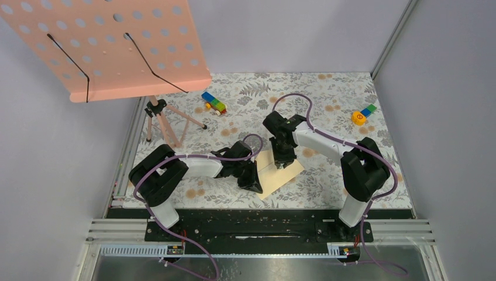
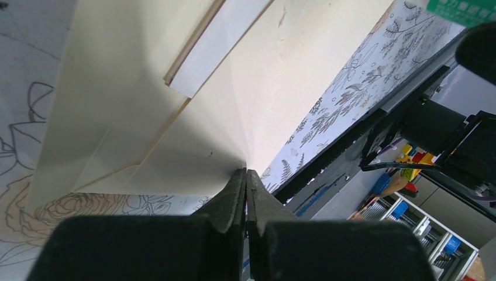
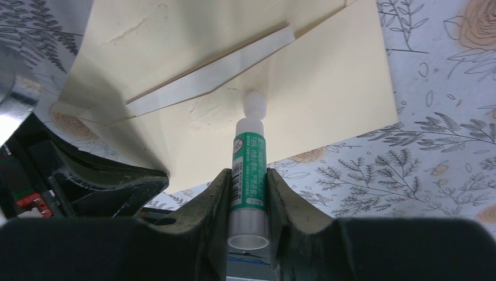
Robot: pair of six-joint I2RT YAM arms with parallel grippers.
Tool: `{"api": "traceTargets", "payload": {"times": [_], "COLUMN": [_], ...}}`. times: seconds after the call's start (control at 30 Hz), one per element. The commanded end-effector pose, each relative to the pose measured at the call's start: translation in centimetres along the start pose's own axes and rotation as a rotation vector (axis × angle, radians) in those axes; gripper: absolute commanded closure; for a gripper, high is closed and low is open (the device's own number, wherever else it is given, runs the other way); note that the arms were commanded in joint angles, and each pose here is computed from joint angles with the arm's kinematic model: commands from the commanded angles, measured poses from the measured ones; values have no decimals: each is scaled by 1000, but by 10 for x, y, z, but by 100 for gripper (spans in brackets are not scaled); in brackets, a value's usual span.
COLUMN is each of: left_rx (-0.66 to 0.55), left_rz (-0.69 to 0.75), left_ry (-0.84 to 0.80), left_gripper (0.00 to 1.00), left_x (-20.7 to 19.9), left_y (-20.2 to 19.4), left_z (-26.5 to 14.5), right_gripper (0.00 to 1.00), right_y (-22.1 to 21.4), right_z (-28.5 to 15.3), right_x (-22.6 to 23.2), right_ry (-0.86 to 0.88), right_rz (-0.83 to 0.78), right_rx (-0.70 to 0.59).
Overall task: Place the letter into the envelope and seal it
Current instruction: Paint the envelope at the center of the board.
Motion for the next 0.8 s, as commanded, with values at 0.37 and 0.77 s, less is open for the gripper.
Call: {"api": "traceTargets", "payload": {"times": [0.37,0.77], "left_rx": [-23,-23], "left_rz": [12,13], "left_ry": [9,9], "left_gripper": [100,100], "left_x": [1,1], "left_y": [2,2], "left_z": [3,3], "right_gripper": [100,100], "right_y": [11,15], "right_z": [3,3], "right_x": [-6,0], "right_ry": [-76,-62], "right_rz": [-34,-34], "right_rx": [-18,-18]}}
Point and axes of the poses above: each gripper's point midway between its finger pads, its own z axis out along the fingers, its own x axis along the line the jaws close on, y = z × x, the point moved 1 cm from there along -z, back along the fingers, and after that the axes turned 3 degrees about z, right-handed, at the moved point
